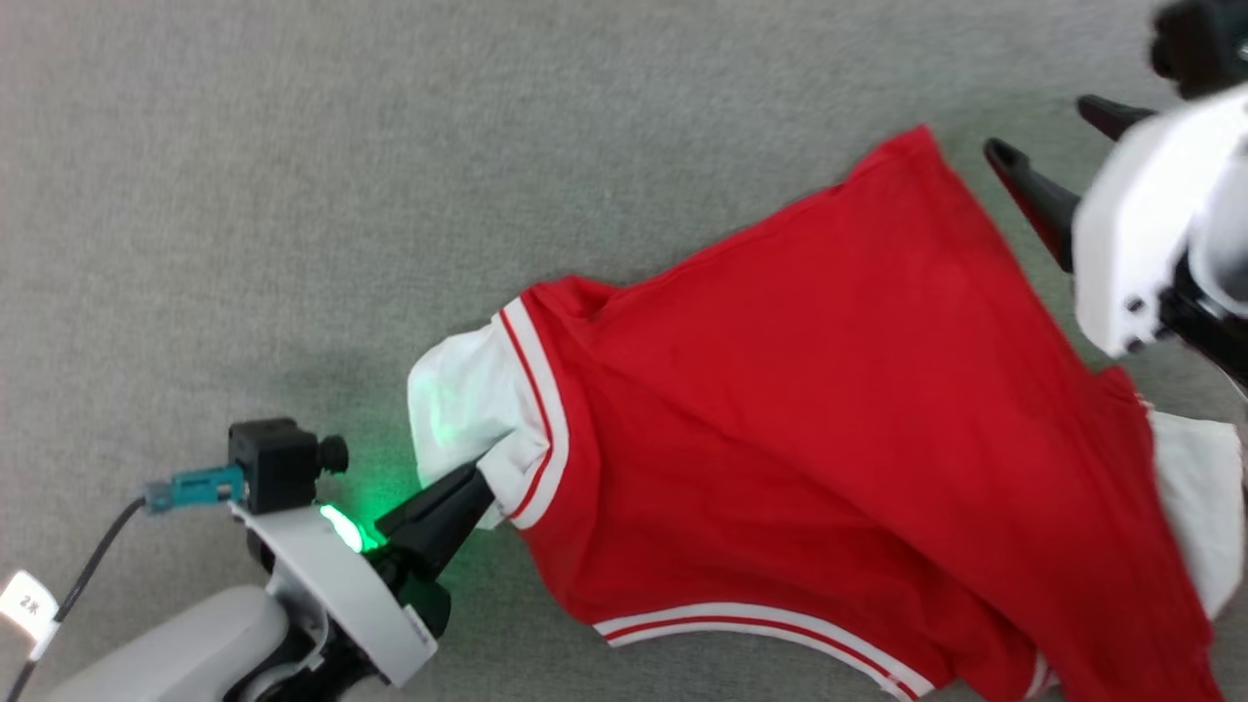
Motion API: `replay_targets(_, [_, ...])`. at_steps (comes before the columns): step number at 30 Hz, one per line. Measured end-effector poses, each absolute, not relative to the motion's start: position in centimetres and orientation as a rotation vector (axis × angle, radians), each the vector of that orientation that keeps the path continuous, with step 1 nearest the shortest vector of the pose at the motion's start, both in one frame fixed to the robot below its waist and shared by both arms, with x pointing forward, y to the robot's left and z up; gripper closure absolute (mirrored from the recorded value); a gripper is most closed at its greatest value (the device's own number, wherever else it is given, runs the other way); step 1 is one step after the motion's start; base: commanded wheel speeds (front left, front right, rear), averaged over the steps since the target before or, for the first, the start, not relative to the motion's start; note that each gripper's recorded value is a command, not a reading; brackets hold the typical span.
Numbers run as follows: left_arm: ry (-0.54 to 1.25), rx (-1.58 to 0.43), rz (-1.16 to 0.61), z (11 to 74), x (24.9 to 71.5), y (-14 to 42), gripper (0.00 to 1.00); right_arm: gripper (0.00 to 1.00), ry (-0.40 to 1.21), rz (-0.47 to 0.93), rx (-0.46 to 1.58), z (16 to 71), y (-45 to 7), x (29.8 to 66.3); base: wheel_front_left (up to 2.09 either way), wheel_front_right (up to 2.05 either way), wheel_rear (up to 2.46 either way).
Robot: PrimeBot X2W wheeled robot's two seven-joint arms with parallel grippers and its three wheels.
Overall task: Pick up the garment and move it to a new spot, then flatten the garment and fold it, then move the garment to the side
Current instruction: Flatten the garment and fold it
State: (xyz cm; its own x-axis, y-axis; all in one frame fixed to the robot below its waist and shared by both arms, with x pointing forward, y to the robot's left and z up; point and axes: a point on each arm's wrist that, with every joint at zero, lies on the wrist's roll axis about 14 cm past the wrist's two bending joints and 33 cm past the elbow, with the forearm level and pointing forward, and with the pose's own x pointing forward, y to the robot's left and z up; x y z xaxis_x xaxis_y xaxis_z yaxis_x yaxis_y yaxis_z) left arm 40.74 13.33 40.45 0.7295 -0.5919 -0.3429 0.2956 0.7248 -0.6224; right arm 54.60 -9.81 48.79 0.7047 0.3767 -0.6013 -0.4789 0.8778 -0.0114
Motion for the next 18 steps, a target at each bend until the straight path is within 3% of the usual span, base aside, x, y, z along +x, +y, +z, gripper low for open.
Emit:
replay_targets(8, [0.58, -0.579, -0.486, 39.3, 41.3, 13.9, 1.0, 0.0, 0.85, 0.556, -0.244, 40.3, -7.1, 55.7, 0.0, 0.0, 0.0])
replay_targets(13, [0.579, -0.588, -0.462, 39.0, 41.4, 14.4, 1.0, 0.0, 0.895, 0.598, -0.271, 38.9, -6.1, 56.1, 0.0, 0.0, 0.0])
replay_targets(14, [0.578, -0.589, -0.459, 39.0, 41.4, 14.4, 1.0, 0.36, 0.903, 0.604, -0.269, 38.8, -6.1, 56.1, 0.0, 0.0, 0.0])
replay_targets(15, [0.577, -0.592, -0.455, 39.0, 41.4, 14.5, 1.0, 0.6, 0.909, 0.607, -0.269, 38.7, -6.1, 56.1, 0.0, 0.0, 0.0])
replay_targets(16, [0.573, -0.593, -0.452, 39.1, 41.5, 14.5, 1.0, 0.94, 0.91, 0.607, -0.27, 38.8, -6.1, 56.2, 0.0, 0.0, 0.0])
replay_targets(17, [0.569, -0.593, -0.45, 39.2, 41.5, 14.6, 1.0, 1.0, 0.909, 0.606, -0.266, 38.8, -6.1, 56.2, 0.0, 0.0, 0.0])
replay_targets(18, [0.562, -0.593, -0.447, 39.3, 41.7, 14.6, 1.0, 1.0, 0.903, 0.607, -0.26, 38.9, -6.1, 56.2, 0.0, 0.0, 0.0])
